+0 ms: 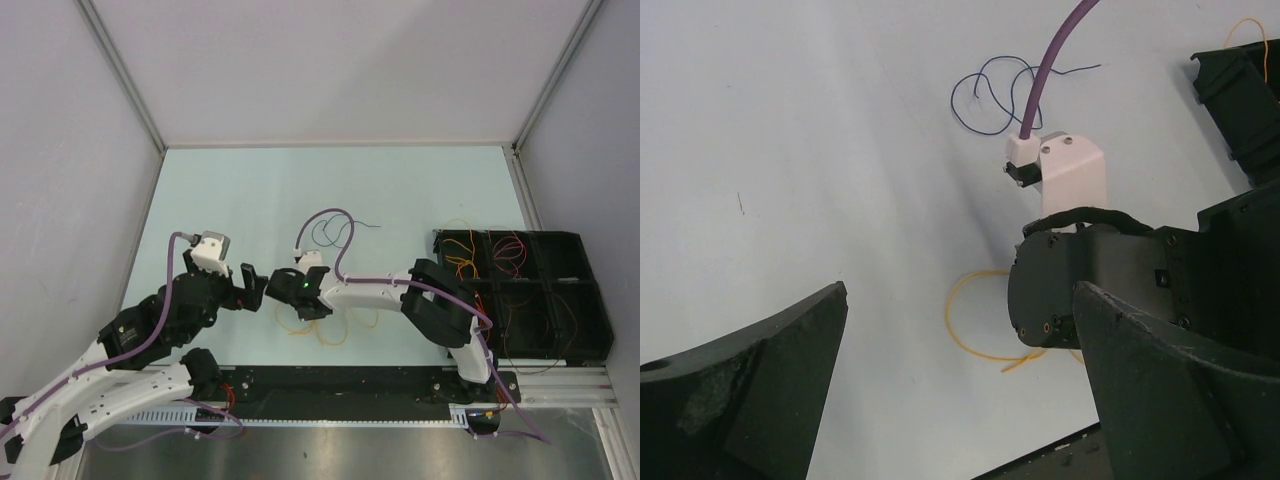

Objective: Untangle the cables

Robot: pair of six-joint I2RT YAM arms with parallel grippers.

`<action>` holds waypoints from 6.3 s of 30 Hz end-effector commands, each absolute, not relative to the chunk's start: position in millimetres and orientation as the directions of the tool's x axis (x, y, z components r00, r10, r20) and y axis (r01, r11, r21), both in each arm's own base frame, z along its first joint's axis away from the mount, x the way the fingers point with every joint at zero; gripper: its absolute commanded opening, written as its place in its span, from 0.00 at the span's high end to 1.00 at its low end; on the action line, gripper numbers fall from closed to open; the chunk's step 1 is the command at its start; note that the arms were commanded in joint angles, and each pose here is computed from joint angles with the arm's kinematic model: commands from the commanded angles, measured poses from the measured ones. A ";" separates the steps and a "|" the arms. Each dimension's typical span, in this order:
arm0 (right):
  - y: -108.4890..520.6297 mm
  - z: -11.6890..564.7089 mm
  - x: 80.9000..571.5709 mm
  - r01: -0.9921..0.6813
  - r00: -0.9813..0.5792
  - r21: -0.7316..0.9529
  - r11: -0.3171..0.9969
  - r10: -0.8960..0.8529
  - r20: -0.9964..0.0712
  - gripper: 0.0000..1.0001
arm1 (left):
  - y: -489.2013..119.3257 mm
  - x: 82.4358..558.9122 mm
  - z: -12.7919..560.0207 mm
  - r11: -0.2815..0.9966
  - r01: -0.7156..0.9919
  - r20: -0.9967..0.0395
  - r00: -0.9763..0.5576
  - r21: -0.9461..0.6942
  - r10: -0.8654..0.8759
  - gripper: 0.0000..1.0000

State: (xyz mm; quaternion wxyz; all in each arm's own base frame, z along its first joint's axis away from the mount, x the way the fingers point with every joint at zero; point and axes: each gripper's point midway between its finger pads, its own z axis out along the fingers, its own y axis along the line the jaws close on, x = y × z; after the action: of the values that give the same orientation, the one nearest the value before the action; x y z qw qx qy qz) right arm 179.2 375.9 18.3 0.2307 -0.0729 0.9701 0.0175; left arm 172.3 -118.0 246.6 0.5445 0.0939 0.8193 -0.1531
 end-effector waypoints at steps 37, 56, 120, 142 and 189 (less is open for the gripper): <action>192.9 378.8 349.6 0.146 -0.324 0.131 0.981 0.173 -0.930 1.00 | -119.6 176.9 247.8 0.938 0.317 -0.926 -0.376 -0.137 -0.008 0.00; 39.4 599.0 352.2 0.458 0.326 0.254 0.852 0.105 -0.940 1.00 | -118.8 179.1 244.7 0.944 0.304 -0.924 -0.383 -0.131 -0.004 0.00; -262.8 339.3 276.4 0.998 0.016 0.021 0.055 0.096 -0.995 1.00 | -133.5 182.1 230.9 0.936 0.340 -0.905 -0.420 -0.092 0.064 0.00; -262.3 277.2 282.7 0.994 0.026 0.056 0.093 0.293 -0.956 0.59 | -133.6 182.6 230.1 0.937 0.338 -0.903 -0.423 -0.088 0.068 0.00; 291.2 97.1 382.0 -0.048 -0.745 0.204 0.978 0.101 -0.659 0.20 | -131.2 176.7 240.3 0.924 0.359 -0.918 -0.396 -0.133 0.022 0.00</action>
State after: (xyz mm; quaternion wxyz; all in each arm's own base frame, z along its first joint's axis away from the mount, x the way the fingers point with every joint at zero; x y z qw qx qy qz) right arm 367.4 264.1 88.3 0.3354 -0.0018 0.9378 0.0894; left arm 175.5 -129.4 238.1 0.5319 0.1115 0.8253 -0.1532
